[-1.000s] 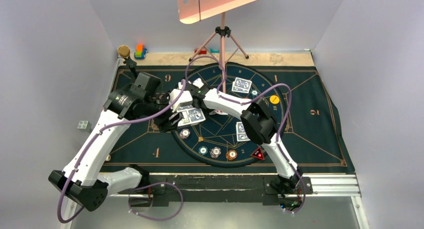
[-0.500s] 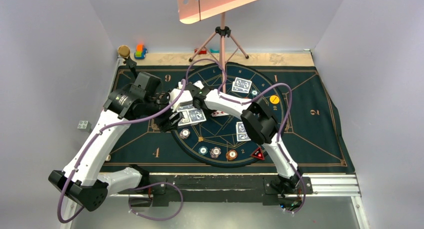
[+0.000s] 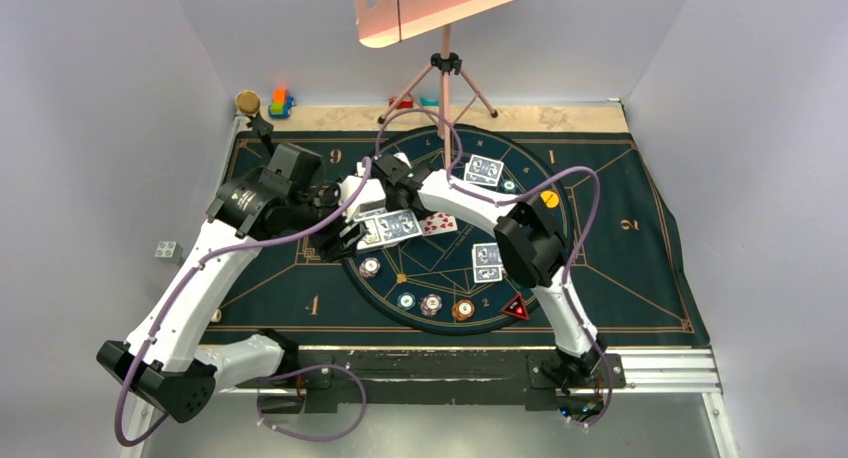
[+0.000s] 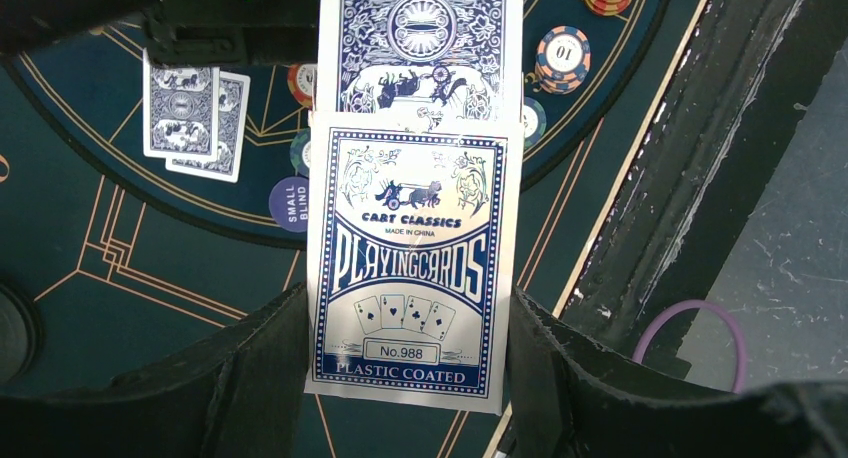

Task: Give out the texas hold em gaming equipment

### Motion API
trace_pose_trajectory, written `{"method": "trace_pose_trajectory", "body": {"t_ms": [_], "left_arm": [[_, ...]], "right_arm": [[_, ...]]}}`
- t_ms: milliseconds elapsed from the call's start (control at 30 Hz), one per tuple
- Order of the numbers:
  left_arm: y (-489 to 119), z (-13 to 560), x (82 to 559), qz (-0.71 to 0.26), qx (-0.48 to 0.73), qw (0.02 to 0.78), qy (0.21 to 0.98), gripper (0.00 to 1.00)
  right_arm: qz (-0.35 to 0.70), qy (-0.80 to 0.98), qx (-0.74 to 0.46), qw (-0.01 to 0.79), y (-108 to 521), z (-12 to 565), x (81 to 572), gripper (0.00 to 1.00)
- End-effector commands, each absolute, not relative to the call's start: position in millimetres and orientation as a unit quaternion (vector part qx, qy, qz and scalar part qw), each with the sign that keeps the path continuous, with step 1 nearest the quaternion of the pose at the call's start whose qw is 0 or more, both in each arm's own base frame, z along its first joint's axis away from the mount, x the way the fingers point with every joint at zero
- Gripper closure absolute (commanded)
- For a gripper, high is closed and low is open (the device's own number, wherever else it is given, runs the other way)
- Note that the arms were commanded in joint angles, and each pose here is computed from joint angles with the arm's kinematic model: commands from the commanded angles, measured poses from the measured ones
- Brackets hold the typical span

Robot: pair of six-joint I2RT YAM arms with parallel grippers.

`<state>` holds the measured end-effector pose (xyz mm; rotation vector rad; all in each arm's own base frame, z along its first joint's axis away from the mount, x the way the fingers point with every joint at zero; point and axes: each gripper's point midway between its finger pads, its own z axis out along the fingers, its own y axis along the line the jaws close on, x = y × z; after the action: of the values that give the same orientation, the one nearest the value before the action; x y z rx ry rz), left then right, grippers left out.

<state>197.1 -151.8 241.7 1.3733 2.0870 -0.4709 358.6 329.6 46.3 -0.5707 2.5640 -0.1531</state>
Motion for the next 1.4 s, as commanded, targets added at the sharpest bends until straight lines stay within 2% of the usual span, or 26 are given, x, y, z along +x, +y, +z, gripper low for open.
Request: {"method": "trace_pose_trajectory", "body": {"t_ms": [0, 200, 367, 733, 1100, 1367], "left_arm": [[-159.2, 264.3, 205.0, -0.184, 0.516, 0.338, 0.765, 1.0], [-162.0, 262.3, 204.0, -0.192, 0.518, 0.338, 0.762, 1.0], [-167.1, 259.3, 205.5, -0.203, 0.516, 0.342, 0.759, 1.0], [-178.1, 234.7, 206.9, -0.235, 0.502, 0.35, 0.755, 1.0], [-166.8, 224.1, 189.3, -0.228, 0.507, 0.342, 0.757, 1.0], [-165.1, 226.3, 188.8, -0.225, 0.507, 0.342, 0.759, 1.0]], "right_arm": [[0.023, 0.936, -0.158, 0.313, 324.5, 135.3, 374.7, 0.33], [0.117, 0.921, -0.104, 0.357, 293.3, 216.0, 378.8, 0.31], [0.153, 0.912, -0.086, 0.371, 275.7, 246.3, 364.8, 0.26], [0.217, 0.912, -0.065, 0.342, 259.4, 239.6, 335.5, 0.23], [0.204, 0.92, -0.059, 0.33, 252.6, 230.7, 330.1, 0.23], [0.137, 0.949, -0.055, 0.279, 228.8, 169.2, 318.7, 0.24]]}}
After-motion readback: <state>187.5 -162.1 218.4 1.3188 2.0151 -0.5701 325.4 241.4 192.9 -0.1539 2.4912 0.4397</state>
